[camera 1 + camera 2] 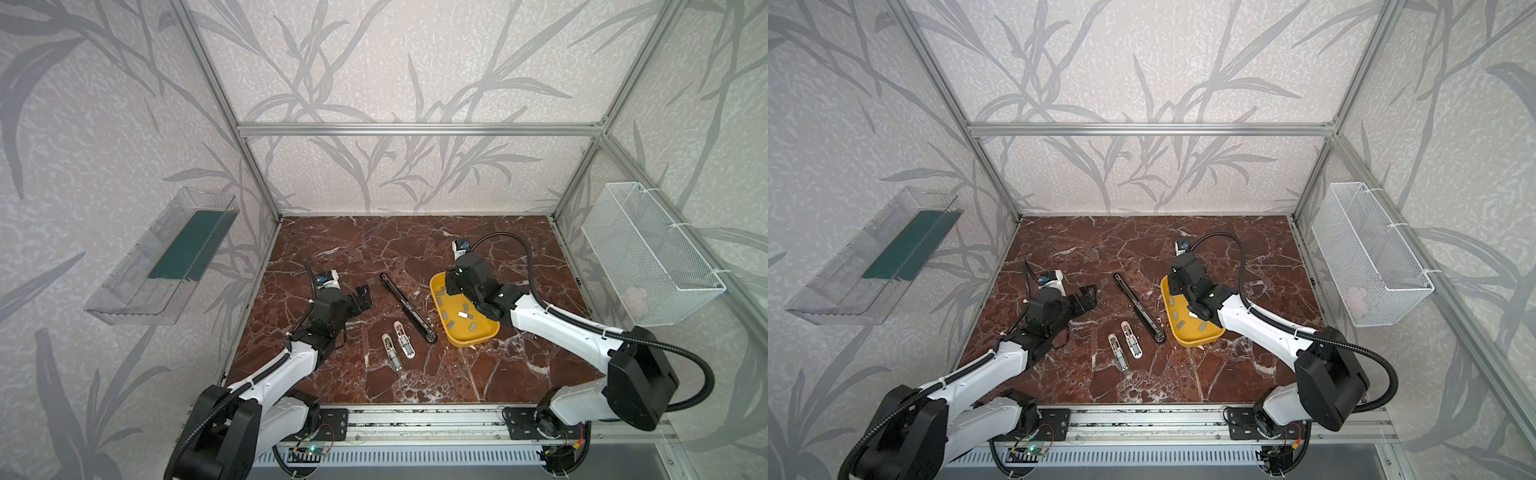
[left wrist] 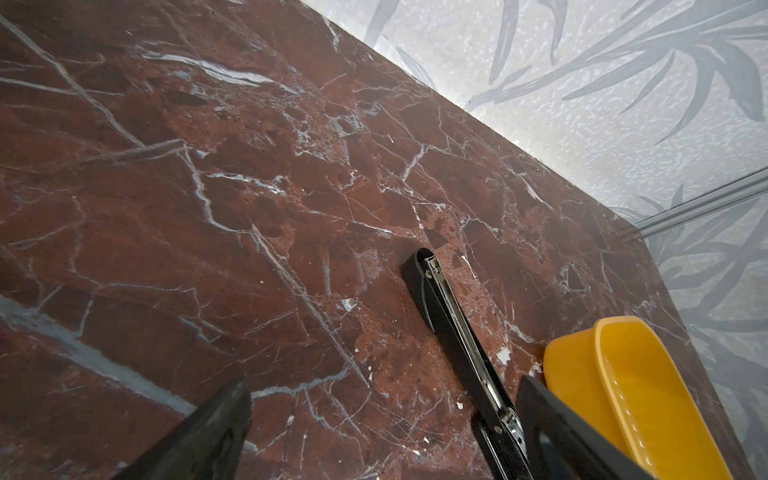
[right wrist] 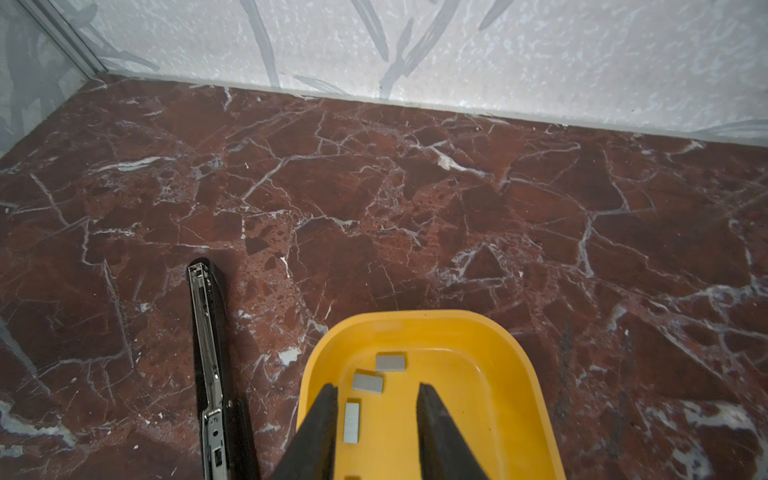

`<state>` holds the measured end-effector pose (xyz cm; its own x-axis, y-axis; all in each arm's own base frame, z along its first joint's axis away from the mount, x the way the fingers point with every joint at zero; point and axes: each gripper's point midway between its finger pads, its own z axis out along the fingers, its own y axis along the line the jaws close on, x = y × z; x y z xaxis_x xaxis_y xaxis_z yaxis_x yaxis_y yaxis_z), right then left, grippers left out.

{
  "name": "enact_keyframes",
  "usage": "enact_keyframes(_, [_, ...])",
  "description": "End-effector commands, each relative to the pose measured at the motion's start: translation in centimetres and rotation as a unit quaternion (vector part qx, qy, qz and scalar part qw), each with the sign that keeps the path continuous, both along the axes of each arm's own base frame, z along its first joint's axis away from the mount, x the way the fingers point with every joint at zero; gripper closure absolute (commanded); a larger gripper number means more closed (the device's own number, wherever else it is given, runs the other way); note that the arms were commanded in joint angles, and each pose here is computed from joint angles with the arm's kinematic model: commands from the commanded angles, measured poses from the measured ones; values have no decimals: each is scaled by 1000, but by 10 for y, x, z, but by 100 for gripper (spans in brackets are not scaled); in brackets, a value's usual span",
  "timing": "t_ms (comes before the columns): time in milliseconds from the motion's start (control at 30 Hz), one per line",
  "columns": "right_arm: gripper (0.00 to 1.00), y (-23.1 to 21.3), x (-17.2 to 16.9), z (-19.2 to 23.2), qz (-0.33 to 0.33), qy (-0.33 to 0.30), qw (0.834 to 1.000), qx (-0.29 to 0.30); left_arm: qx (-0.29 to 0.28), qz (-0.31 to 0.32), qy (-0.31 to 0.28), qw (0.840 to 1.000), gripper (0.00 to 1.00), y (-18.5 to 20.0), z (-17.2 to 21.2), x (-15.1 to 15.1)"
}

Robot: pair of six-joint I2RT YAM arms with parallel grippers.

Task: Load the staples into the stapler
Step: 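Move the right gripper over the yellow tray of staple strips, then lower the right gripper into the tray and close on a grey strip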

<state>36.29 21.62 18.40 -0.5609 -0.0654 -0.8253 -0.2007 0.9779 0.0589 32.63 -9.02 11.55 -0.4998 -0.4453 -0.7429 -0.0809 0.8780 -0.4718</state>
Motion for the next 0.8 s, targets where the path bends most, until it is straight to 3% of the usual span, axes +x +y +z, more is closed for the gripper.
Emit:
enact_keyframes(0, [67, -20, -4, 6, -32, 44, 998, -20, 27, 9, -3, 1000, 1, 7, 8, 2])
enact_keyframes(67, [73, -27, -7, -4, -50, 71, 995, -40, 27, 4, -5, 1000, 1, 6, 11, 2])
enact_keyframes(133, [74, -25, -12, -17, -24, 82, 995, -59, 28, 11, -8, 1000, 1, 8, 9, 2])
enact_keyframes(200, [74, -39, -18, -37, -72, 97, 992, -43, 34, 17, -4, 999, 1, 11, 7, 2])
enact_keyframes(267, [74, -24, -19, -54, -30, 90, 995, -14, 37, 15, -1, 999, 1, 10, 6, 4])
enact_keyframes(400, [73, -26, -25, -66, -22, 132, 990, -49, 45, 9, 14, 999, 1, 8, 2, 5])
enact_keyframes(767, [74, -32, -24, -115, -65, 210, 973, -68, 25, -3, 18, 1000, 1, 1, 0, 7])
